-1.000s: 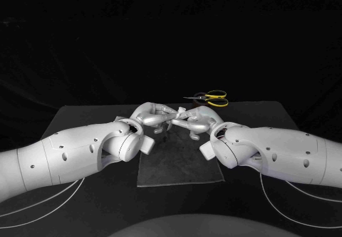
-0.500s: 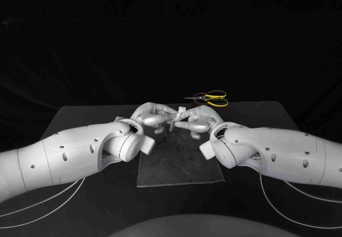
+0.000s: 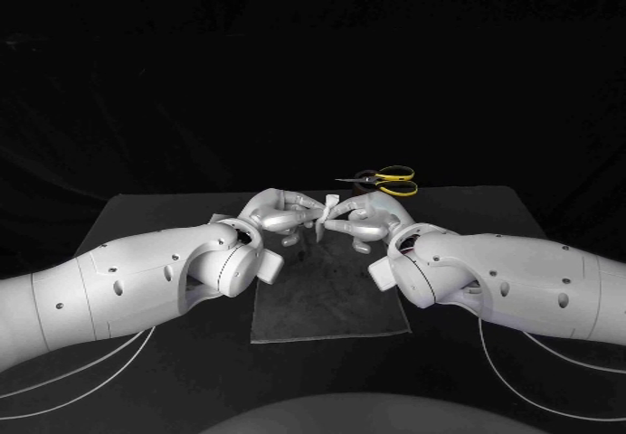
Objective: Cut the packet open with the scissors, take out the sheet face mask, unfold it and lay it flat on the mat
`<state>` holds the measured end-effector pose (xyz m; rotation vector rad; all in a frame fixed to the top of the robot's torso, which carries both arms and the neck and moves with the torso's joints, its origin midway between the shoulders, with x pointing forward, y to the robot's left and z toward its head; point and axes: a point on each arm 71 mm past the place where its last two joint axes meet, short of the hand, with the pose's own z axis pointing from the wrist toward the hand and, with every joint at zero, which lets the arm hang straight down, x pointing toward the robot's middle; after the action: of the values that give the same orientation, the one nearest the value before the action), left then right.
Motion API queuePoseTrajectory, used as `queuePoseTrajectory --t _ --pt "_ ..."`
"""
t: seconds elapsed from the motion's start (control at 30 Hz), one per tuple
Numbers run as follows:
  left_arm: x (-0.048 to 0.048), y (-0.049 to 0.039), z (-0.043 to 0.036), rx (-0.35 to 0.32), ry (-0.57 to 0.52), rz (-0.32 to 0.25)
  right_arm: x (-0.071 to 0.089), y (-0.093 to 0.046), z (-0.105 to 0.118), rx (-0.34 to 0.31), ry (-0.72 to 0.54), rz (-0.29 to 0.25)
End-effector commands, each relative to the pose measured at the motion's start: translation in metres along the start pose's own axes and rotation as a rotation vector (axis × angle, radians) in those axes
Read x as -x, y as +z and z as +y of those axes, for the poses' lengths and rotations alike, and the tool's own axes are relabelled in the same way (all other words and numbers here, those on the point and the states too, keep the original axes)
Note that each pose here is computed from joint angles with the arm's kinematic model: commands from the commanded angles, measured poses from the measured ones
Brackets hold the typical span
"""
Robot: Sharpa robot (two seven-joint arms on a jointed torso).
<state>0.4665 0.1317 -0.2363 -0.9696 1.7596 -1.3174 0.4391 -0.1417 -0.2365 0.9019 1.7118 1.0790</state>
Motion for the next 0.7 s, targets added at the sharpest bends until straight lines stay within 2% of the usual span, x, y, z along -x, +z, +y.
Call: queuePoseTrajectory --t 0.03,0.3,0.5,0.7 --pt "-0.0011 -0.0002 -0.0003 0.003 -0.009 0.002 0.001 0.0 0.002 0.029 0.002 -0.006" --pt "0.0012 -0.0006 0.0006 0.01 -0.01 -0.007 0.006 -0.004 0.003 0.056 0.008 -0.023" --pt "0.0048 -0.0014 0.0011 0.008 -0.014 -0.027 0.018 -0.006 -0.003 0.045 -0.011 -0.021" --pt "0.0073 -0.0023 0.0013 0.005 -0.021 -0.036 0.03 -0.007 -0.011 0.018 -0.039 0.005"
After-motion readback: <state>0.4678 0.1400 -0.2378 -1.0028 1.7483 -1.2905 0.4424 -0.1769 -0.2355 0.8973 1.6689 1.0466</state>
